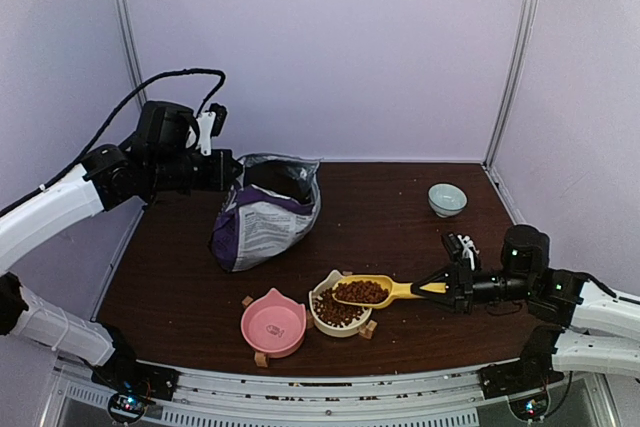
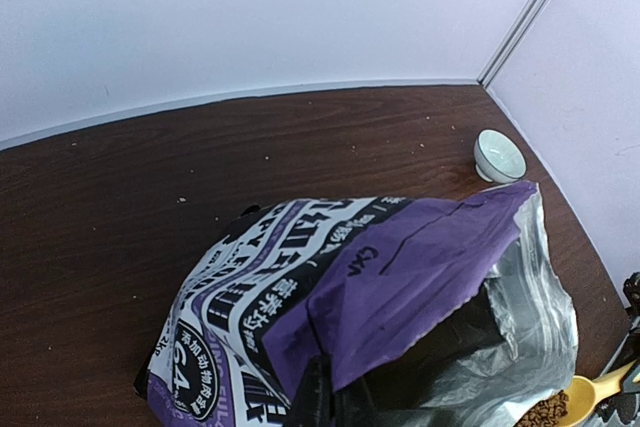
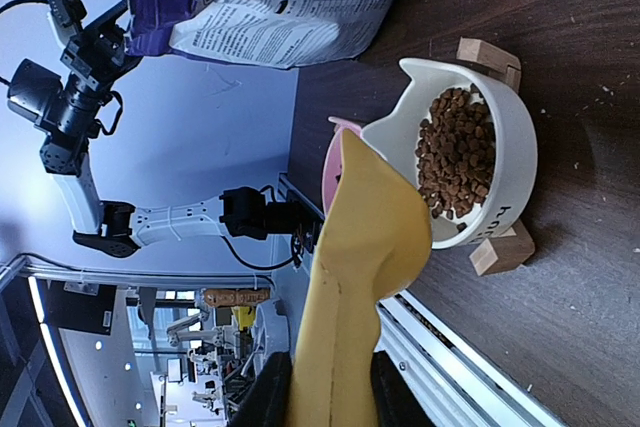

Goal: Serve the pet food

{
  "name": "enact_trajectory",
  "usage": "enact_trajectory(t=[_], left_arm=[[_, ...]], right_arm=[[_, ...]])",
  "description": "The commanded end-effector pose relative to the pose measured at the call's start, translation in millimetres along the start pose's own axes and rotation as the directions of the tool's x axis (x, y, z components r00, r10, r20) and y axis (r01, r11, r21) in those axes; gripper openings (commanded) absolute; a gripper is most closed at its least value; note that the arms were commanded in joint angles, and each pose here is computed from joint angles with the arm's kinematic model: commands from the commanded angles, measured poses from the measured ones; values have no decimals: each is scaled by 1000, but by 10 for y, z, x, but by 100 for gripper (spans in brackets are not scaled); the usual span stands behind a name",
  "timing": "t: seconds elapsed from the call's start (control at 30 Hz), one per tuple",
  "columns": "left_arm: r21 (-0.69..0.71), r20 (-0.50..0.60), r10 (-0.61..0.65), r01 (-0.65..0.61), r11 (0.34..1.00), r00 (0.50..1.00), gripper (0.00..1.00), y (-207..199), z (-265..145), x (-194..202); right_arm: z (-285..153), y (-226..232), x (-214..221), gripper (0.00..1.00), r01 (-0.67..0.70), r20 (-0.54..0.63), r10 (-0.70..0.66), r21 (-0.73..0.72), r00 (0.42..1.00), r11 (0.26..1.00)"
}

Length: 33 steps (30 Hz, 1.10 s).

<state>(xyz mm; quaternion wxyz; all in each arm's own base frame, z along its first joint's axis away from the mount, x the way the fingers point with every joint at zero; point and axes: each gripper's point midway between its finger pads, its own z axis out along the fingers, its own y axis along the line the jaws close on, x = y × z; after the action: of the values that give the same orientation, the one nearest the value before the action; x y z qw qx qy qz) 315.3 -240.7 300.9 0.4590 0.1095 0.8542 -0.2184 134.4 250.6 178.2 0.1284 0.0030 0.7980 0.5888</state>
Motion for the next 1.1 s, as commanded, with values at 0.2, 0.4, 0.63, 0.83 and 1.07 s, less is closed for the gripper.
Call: enact_trajectory(t=[0.2, 0.4, 0.63, 0.83, 1.07], left_arm=[[-68, -41, -3, 1, 998, 999, 0, 196, -48, 135], [-63, -37, 0, -2, 998, 999, 0, 188, -60, 127], [-63, -37, 3, -6, 998, 999, 0, 193, -70, 138], [-62, -33, 6, -8, 998, 999, 0, 191, -83, 128], [-61, -32, 10, -12, 998, 999, 0, 192, -101, 126]], right_arm=[[-64, -109, -33, 14, 65, 16, -68, 122, 998, 990], [-106, -37, -68, 14, 84, 14, -87, 152, 996, 985], [-161, 28, -98, 14, 110, 3, -113, 196, 994, 974], [-201, 113, -123, 15, 129, -9, -130, 221, 991, 967], [-258, 184, -156, 14, 145, -14, -147, 249, 989, 958]])
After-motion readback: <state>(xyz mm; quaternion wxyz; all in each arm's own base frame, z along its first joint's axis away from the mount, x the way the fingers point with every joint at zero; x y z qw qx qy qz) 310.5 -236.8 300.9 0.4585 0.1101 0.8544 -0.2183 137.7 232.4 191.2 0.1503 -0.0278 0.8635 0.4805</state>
